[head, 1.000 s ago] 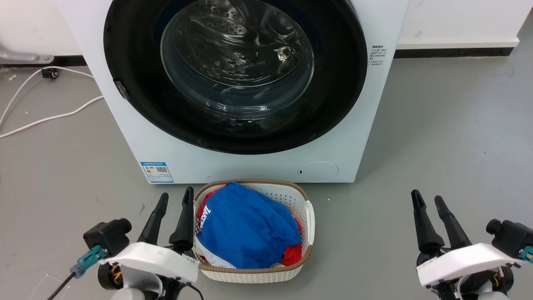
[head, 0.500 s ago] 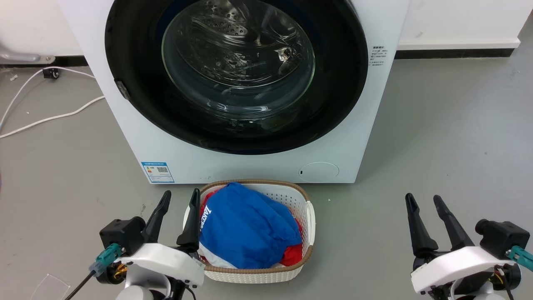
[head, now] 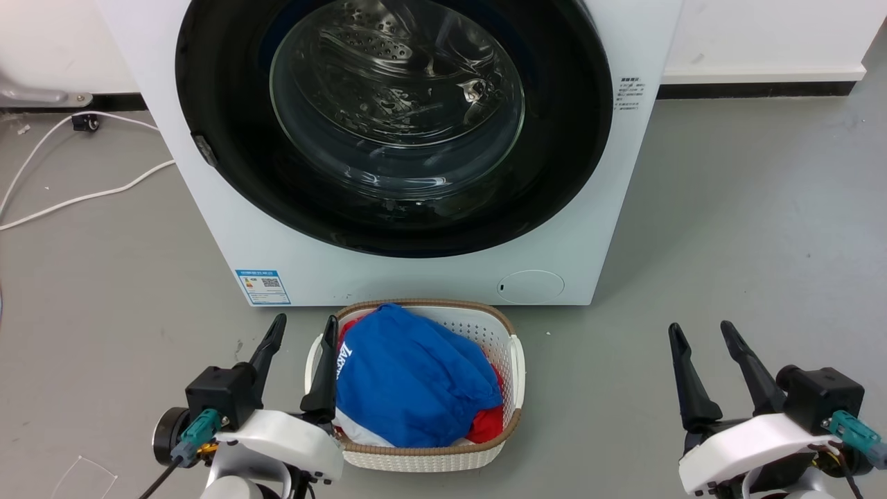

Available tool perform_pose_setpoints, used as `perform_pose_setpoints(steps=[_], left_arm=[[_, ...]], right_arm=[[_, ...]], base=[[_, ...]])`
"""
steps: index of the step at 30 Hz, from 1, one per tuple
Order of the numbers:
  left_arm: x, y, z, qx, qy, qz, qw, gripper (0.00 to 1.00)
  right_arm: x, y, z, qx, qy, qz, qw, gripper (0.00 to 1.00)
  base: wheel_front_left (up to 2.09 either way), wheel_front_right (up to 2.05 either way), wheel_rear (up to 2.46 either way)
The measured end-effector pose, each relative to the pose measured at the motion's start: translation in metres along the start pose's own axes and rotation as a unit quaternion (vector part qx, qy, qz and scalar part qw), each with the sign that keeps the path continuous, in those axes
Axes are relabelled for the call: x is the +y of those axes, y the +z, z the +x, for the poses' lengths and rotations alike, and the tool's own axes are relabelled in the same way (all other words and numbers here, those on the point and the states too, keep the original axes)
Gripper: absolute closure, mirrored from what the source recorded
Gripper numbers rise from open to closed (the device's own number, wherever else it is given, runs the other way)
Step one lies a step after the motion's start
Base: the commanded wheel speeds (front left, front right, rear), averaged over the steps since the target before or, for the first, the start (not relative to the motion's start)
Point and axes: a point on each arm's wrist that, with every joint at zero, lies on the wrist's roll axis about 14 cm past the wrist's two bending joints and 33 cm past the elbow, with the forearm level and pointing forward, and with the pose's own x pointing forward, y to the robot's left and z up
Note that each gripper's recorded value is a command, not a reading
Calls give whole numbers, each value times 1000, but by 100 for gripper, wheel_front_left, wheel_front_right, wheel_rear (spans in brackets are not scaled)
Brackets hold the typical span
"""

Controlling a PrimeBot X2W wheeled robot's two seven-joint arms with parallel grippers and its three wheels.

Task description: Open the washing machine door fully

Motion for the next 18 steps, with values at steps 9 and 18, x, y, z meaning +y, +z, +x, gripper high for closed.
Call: perform_pose_setpoints(steps=[9, 18], left_arm=[[-1, -1, 0, -3, -4, 28, 1000, 0], [-1, 1, 0, -13, -8, 42, 999, 0]], right_arm=[[1, 2, 0, -2, 2, -34, 999, 0], [0, 4, 0, -8, 1, -58, 998, 0]], base=[[0, 0, 0], [0, 0, 0]])
